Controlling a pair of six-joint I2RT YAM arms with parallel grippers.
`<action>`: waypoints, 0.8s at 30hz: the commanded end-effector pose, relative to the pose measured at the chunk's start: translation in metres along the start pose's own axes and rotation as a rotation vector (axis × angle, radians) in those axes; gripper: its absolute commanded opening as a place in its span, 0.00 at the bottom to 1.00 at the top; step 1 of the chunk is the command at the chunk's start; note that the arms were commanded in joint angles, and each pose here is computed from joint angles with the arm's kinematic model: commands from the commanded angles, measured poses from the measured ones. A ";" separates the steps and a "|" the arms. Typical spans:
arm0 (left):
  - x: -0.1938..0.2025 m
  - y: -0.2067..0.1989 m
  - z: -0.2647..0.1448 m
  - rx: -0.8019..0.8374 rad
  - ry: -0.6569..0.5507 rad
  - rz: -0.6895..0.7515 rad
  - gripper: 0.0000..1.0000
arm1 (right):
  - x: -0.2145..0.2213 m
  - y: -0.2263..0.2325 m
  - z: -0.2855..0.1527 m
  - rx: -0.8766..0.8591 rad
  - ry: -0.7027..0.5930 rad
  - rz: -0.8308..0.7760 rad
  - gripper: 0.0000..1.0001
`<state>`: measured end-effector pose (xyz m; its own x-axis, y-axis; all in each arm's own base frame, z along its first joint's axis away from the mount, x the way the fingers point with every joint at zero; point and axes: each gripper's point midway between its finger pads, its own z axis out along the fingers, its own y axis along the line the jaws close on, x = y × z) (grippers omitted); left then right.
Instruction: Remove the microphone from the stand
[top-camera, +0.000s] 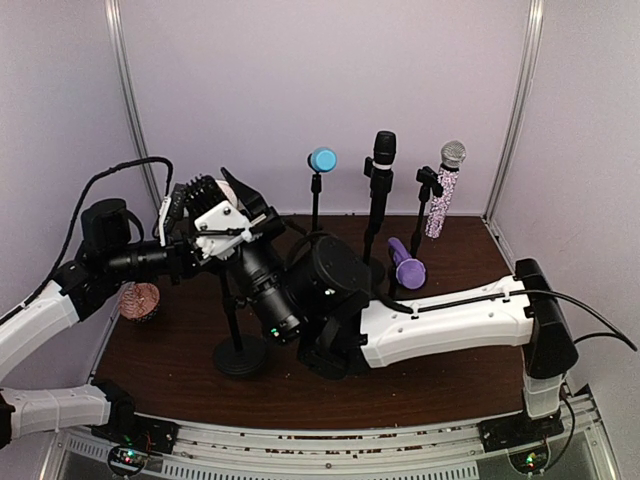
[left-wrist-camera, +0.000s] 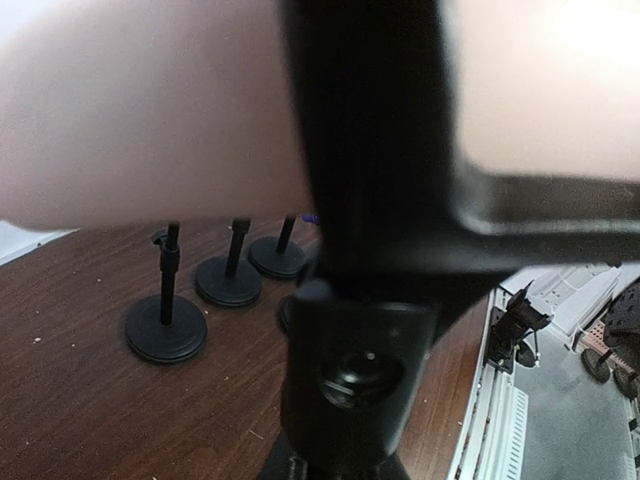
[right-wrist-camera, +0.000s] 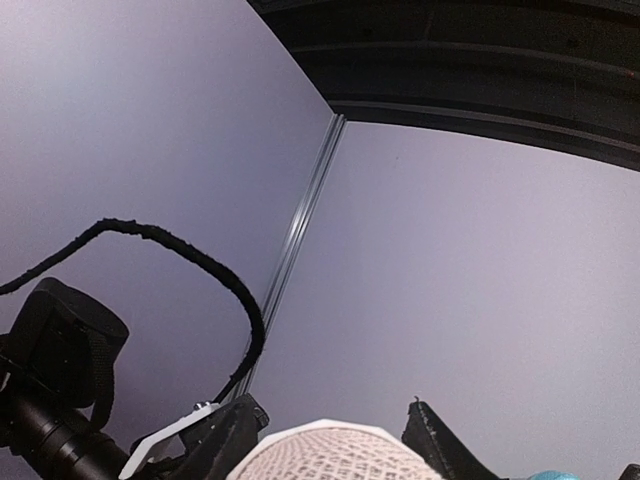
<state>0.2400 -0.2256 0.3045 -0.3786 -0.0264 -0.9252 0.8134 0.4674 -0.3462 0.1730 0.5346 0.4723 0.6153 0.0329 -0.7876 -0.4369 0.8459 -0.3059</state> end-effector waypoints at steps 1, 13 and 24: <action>-0.010 0.046 -0.007 -0.214 -0.034 -0.023 0.00 | -0.101 -0.070 -0.019 0.121 -0.204 0.123 0.00; -0.005 0.076 -0.012 -0.350 -0.010 0.117 0.00 | -0.121 -0.081 -0.055 0.119 -0.212 0.158 0.00; 0.001 0.103 -0.020 -0.439 0.009 0.137 0.00 | -0.145 -0.106 -0.090 0.148 -0.241 0.249 0.00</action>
<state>0.2436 -0.2267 0.3037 -0.1338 0.1065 -0.9853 0.8862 0.4579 -0.0709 0.1312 0.5016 0.4440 0.6190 -0.0867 -0.7806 -0.4099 0.8121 -0.4152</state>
